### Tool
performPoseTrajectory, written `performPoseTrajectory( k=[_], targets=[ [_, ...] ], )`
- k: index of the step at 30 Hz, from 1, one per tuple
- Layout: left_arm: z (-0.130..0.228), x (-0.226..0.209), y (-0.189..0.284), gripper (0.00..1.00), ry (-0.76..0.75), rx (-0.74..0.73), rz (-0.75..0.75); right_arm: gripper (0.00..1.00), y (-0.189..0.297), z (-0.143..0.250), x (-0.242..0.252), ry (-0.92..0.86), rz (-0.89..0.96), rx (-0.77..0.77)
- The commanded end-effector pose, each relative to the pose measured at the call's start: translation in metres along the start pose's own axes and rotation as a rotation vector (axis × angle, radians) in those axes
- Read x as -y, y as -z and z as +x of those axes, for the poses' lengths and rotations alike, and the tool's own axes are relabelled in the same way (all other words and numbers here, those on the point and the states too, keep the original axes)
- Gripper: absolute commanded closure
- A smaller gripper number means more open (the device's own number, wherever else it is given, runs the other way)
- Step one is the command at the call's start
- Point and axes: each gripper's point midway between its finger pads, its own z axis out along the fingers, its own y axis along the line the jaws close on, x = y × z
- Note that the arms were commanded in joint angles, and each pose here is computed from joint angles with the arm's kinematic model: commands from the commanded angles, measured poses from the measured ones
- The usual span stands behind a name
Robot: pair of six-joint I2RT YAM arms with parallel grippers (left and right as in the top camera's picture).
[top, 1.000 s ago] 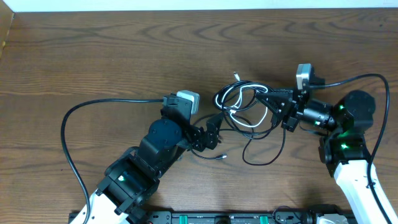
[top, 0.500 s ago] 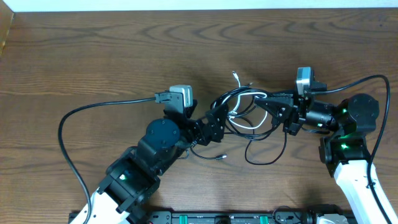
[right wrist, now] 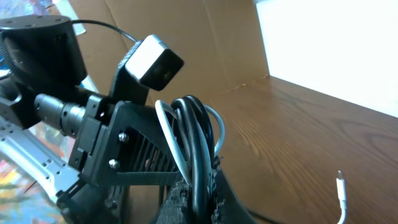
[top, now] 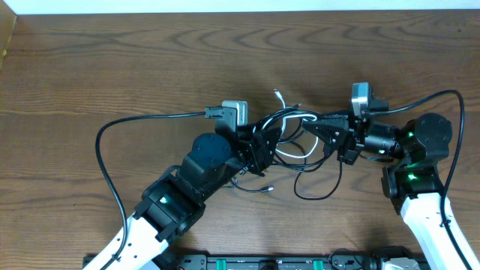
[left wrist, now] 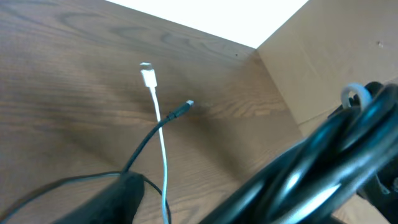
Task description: Untangle cables
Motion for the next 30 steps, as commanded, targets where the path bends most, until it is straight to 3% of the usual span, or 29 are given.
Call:
performPoseTrajectory(
  k=[1,7,12,13,18,20,24,30],
  targets=[
    [-0.003,0.001,0.001,0.59,-0.028,0.008,0.005,0.99,-0.002,-0.006,0.005,-0.017,0.036,0.023],
    [-0.004,0.002,0.001,0.9,-0.14,0.01,0.005,0.99,-0.001,-0.006,0.005,-0.018,0.037,0.023],
    [-0.007,0.004,0.005,0.92,-0.285,0.023,0.012,0.9,-0.001,-0.004,0.008,-0.037,0.044,0.018],
    [-0.007,0.005,0.006,0.92,-0.316,0.027,0.014,0.83,0.0,-0.003,0.009,-0.043,0.048,0.017],
    [-0.009,0.007,0.012,0.92,-0.467,0.038,0.015,0.19,0.004,0.0,0.014,-0.074,0.067,0.012],
    [-0.01,0.004,0.013,0.92,-0.513,0.042,-0.002,0.1,0.005,0.001,0.015,-0.084,0.073,0.011],
    [-0.009,-0.004,0.013,0.92,-0.593,0.029,-0.04,0.05,0.006,0.0,0.017,-0.085,0.08,0.013],
    [-0.001,-0.01,0.013,0.92,-0.694,-0.014,-0.056,0.07,0.006,0.0,0.017,-0.072,0.08,0.012]
  ],
)
